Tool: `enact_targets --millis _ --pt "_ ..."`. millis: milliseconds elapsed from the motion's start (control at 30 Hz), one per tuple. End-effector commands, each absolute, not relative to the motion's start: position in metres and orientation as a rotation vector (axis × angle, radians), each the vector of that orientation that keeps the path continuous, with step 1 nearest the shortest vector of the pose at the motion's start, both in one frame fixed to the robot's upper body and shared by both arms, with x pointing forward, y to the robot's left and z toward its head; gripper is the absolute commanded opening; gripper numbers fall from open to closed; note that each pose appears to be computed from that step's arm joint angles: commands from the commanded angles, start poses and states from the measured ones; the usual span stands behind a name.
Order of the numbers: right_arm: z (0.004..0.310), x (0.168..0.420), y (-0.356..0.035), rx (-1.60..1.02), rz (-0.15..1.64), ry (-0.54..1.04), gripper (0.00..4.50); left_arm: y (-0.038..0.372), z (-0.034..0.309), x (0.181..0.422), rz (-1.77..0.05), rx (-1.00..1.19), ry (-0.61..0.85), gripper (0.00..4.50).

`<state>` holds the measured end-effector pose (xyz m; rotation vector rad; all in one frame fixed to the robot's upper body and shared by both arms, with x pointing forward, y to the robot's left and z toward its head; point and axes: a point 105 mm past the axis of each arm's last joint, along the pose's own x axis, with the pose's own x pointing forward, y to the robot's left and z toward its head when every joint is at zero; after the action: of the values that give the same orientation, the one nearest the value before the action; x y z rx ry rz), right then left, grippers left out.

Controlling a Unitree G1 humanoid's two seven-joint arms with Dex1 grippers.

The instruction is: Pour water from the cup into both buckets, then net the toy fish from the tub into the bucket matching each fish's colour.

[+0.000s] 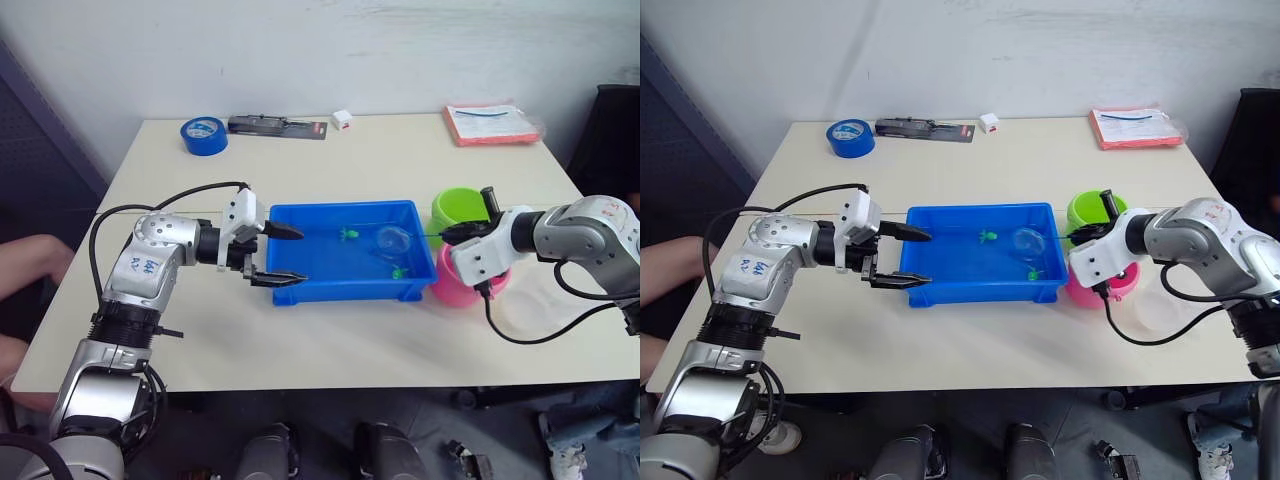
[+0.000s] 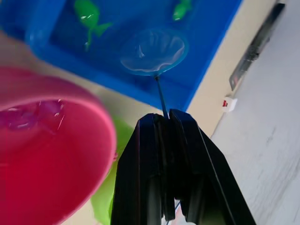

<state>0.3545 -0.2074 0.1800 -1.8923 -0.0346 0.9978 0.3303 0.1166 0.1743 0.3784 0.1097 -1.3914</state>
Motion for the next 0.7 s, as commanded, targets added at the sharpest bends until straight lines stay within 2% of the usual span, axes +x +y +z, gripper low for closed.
enact_targets --millis 33,233,567,700 --pt "0.183 0.351 -0.205 -1.927 1.039 -0.082 0.80 0.119 0.189 0.327 -1.373 0.393 0.052 4.50" --pt "0.173 0.339 -0.204 -1.845 1.120 -0.055 0.80 0.118 0.189 0.325 -1.361 0.380 0.045 4.50" --pt "0.185 0.338 -0.216 -1.736 1.054 0.013 0.80 0.115 0.192 0.327 -1.368 0.373 0.036 4.50" --pt "0.176 0.332 -0.212 -1.641 1.108 0.052 0.80 0.114 0.192 0.327 -1.371 0.370 0.032 4.50"
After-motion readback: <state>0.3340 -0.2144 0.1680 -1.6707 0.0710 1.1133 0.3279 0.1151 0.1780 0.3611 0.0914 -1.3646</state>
